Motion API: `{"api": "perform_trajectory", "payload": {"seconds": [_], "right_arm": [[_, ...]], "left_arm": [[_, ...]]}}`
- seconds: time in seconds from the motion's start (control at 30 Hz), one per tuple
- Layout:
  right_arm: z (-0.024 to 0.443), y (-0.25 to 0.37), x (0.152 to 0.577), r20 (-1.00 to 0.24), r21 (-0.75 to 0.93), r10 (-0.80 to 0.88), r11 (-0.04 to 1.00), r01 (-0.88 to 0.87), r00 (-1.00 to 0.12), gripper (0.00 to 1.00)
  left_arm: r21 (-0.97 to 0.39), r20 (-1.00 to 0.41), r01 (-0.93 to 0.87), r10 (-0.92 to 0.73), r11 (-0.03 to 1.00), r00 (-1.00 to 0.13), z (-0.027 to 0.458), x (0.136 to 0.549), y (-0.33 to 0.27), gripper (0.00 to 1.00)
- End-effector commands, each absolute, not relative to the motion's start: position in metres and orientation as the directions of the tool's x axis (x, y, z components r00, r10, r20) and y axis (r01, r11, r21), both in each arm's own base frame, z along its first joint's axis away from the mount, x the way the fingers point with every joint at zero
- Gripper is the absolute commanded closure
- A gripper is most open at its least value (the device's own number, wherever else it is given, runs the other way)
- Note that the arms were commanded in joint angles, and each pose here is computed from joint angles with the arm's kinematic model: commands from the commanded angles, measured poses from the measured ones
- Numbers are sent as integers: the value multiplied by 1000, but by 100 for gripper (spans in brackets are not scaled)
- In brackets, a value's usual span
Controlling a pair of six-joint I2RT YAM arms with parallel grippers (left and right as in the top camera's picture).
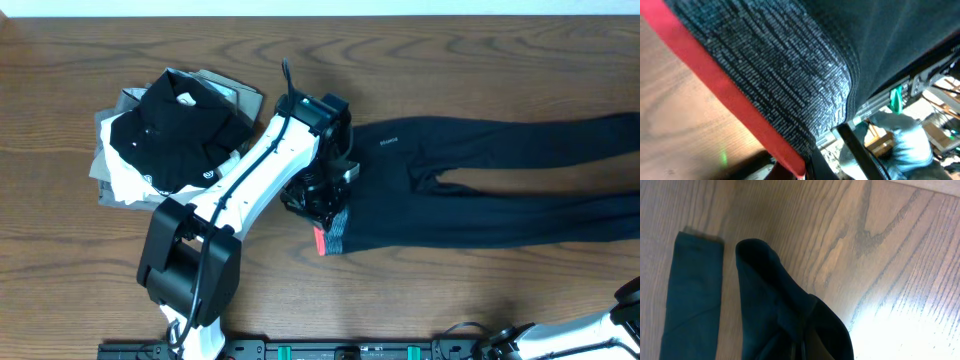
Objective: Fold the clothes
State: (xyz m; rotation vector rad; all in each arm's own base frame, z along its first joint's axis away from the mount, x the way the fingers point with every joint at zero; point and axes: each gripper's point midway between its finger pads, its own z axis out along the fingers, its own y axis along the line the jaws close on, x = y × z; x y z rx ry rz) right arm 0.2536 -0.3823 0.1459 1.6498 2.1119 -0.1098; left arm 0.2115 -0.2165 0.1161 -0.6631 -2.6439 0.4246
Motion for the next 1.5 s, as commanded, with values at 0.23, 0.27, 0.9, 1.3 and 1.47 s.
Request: {"api": "perform_trajectory", "payload": {"seconds": [0.23,0.27,0.9,1.3,1.47], "right_arm": [[152,-383,259,-412,226,895,280,933,-169,99],[152,-383,259,-412,225,895,280,933,-169,99],[154,-387,262,-430,232,888,284,930,-164,99],[154,-382,268,-427,233,886,300,925,-180,99],[154,-380,270,-426,233,886,304,924,-184,99]], "left_arm": [[-377,226,380,482,845,-846,116,225,-225,66],[-379,213,385,484,842,-849,115,228,-227,62],[-220,0,430,441,876,-898,37,276,-221,47],[-244,-59,311,306,918,-950,36,294,-233,39],[-233,-6,272,278,934,-961,32,286,-228,36]]}}
